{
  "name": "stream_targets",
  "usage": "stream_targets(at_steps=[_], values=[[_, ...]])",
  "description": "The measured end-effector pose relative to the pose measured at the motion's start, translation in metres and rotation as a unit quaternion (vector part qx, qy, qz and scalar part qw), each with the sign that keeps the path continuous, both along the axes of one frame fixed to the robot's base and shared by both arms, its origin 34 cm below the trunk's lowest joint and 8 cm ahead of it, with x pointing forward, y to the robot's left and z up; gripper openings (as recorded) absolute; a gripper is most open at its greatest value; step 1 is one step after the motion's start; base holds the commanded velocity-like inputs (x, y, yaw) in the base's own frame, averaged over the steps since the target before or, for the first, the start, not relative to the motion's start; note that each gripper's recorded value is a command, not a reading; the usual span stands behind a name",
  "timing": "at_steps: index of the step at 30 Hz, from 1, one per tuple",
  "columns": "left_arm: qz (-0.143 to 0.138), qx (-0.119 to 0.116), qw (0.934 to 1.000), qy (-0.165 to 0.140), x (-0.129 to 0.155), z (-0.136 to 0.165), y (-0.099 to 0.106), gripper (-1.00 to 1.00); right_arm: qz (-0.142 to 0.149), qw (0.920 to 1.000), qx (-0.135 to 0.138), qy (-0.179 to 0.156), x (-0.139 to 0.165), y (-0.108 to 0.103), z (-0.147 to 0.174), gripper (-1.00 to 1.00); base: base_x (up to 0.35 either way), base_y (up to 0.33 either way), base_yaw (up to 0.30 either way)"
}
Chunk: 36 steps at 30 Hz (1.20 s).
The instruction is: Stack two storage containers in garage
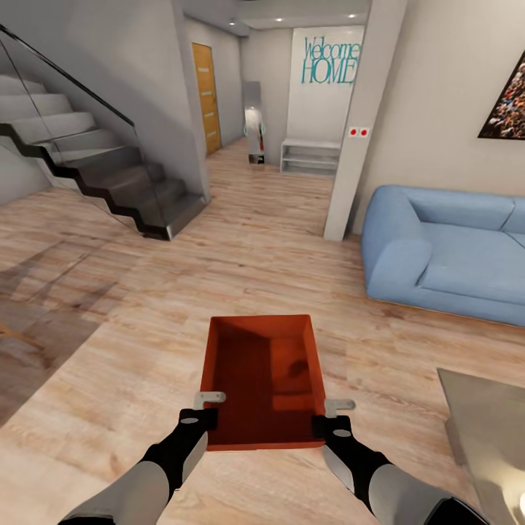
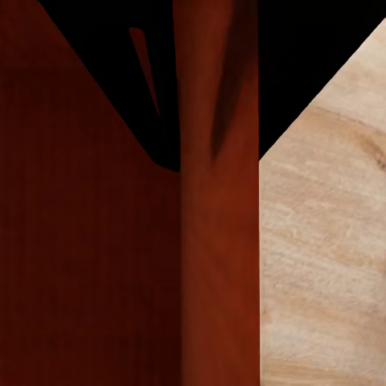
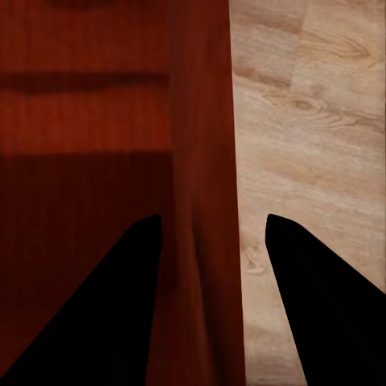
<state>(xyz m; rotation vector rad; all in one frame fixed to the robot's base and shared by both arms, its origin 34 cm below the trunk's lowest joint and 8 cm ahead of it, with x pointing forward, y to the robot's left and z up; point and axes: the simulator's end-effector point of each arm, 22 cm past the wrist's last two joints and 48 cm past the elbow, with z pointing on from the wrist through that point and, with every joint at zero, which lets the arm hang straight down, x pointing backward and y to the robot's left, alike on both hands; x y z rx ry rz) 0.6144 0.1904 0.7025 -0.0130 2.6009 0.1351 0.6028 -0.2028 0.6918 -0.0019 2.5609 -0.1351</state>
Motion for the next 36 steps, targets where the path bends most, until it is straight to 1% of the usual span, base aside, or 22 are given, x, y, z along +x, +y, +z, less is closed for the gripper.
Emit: stream_targets(at_steps=[36], values=[[-0.001, 0.000, 1.0000, -0.003, 0.0017, 0.0028, 0.0010, -1.00, -0.001, 1.0000, 0.001, -0.002, 0.0004, 0.0011, 0.0022, -1.00, 0.324, 0.000, 0.000]])
